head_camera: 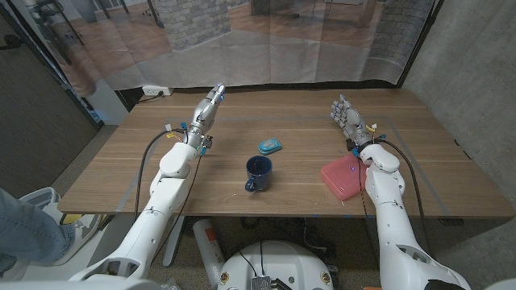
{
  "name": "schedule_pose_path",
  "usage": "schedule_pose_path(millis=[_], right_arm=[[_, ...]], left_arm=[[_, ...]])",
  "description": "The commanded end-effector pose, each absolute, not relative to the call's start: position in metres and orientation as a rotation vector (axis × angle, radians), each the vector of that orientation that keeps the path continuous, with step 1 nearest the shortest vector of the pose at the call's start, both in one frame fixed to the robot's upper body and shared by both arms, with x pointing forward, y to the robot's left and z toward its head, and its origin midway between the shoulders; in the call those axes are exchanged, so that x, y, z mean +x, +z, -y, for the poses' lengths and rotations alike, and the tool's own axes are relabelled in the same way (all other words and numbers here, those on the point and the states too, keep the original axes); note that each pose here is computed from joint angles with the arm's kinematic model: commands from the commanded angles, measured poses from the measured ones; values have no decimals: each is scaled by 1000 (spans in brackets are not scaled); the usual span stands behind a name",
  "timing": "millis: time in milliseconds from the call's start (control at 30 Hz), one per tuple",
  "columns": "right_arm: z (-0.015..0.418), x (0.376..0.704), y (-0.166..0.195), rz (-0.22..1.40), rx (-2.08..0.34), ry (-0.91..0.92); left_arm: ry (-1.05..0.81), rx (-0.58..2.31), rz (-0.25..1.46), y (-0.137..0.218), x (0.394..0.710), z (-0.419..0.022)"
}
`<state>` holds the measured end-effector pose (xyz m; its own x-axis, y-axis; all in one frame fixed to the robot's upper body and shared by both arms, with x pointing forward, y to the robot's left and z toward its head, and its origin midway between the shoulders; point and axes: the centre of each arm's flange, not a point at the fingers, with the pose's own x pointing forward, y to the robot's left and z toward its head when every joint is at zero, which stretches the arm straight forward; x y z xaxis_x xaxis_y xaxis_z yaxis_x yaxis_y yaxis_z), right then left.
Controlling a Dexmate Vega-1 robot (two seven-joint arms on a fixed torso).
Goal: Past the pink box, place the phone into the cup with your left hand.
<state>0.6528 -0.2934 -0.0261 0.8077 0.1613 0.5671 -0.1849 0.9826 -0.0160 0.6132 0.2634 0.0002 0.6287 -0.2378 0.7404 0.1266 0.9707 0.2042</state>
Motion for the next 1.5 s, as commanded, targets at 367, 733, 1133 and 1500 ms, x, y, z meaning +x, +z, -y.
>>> schedule_pose_path(millis=[367, 733, 1133, 1500], right_arm=[[295, 651, -30, 600, 48, 183], [296, 652, -33, 600, 59, 181], [294, 650, -34, 601, 68, 181], [291, 650, -33, 601, 64, 187]], left_arm=[[-140, 230, 1006, 5, 598, -254], [-87, 335, 1041, 10, 589, -249], [-13, 388, 1084, 7, 584, -250], [0, 460, 1081, 9, 582, -248]])
